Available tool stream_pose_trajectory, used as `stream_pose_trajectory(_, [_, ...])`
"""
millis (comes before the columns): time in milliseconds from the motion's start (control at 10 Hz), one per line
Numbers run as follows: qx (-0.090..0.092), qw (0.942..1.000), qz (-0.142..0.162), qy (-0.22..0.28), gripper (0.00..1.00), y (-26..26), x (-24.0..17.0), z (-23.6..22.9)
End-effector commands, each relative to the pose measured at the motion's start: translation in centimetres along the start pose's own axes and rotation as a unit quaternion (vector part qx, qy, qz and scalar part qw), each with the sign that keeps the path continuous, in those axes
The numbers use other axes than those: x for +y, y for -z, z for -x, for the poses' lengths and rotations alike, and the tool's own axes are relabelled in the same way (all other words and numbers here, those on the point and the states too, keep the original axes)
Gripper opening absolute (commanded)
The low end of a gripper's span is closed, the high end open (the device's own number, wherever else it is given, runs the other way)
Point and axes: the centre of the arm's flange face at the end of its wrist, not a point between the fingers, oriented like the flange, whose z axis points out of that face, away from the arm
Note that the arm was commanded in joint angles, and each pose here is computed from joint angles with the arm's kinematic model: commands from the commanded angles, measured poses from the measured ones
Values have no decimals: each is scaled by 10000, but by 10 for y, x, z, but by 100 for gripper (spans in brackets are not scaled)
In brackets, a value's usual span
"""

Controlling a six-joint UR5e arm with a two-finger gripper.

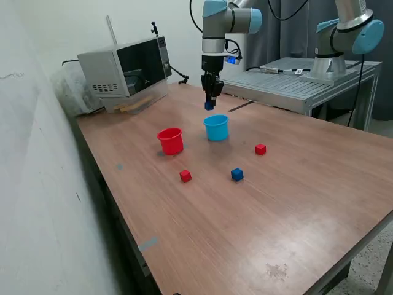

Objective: Place red objects in the red bin, and blue objects in the blue bin.

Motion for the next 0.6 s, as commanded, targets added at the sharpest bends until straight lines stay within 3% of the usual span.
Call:
stream_pose_trajectory(0, [-7, 10000, -18, -6, 100, 0, -2, 1])
stream_pose_trajectory(500, [-3, 10000, -17, 17, 100, 0, -2, -2])
